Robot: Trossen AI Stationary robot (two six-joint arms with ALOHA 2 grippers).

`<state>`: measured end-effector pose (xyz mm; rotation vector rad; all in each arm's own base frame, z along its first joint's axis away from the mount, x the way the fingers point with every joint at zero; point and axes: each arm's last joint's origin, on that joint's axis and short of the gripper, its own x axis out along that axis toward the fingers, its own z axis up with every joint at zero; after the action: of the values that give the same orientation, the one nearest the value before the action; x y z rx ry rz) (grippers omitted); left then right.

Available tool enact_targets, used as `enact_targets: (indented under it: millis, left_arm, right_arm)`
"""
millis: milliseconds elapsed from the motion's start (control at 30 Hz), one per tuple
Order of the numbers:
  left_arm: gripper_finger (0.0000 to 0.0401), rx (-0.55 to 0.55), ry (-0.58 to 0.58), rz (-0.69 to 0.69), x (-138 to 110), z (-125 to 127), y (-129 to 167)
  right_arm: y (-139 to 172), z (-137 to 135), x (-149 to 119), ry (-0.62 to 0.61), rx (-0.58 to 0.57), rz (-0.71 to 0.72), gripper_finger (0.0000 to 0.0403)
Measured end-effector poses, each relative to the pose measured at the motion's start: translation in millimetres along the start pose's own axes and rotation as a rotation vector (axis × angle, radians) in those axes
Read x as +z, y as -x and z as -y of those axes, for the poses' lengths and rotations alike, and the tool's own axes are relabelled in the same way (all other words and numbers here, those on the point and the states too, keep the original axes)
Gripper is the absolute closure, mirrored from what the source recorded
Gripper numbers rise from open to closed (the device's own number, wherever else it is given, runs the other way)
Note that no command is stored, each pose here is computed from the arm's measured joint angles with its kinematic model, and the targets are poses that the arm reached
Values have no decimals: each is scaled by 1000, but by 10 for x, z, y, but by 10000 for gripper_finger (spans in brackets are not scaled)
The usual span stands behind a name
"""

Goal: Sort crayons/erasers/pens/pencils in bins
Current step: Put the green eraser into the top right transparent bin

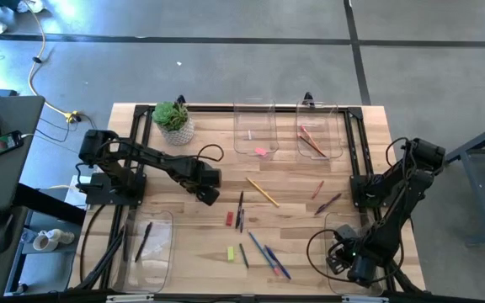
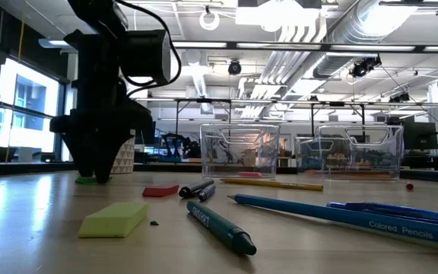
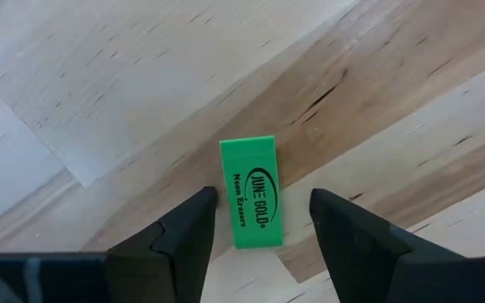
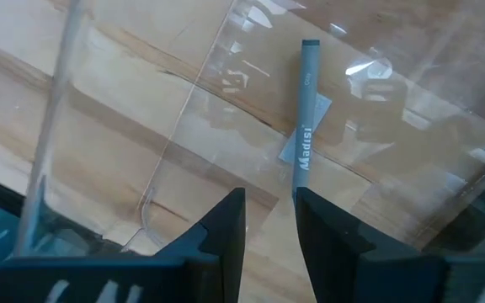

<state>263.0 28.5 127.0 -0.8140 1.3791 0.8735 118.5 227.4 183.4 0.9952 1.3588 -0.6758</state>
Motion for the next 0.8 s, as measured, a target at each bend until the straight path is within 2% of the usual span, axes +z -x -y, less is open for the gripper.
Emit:
enact_targets:
  millis: [300, 433, 800]
  left_arm:
    - [312, 0, -4, 13, -1, -6, 8]
    - [340, 1, -7, 11, -2, -7, 8]
    - [344, -41, -63, 10, -2, 56, 117]
  right_arm:
    - [198, 83, 73, 0, 9, 7, 304]
    - [292, 124, 113, 1, 25, 19, 304]
    - [514, 166, 216, 20, 159, 88, 304]
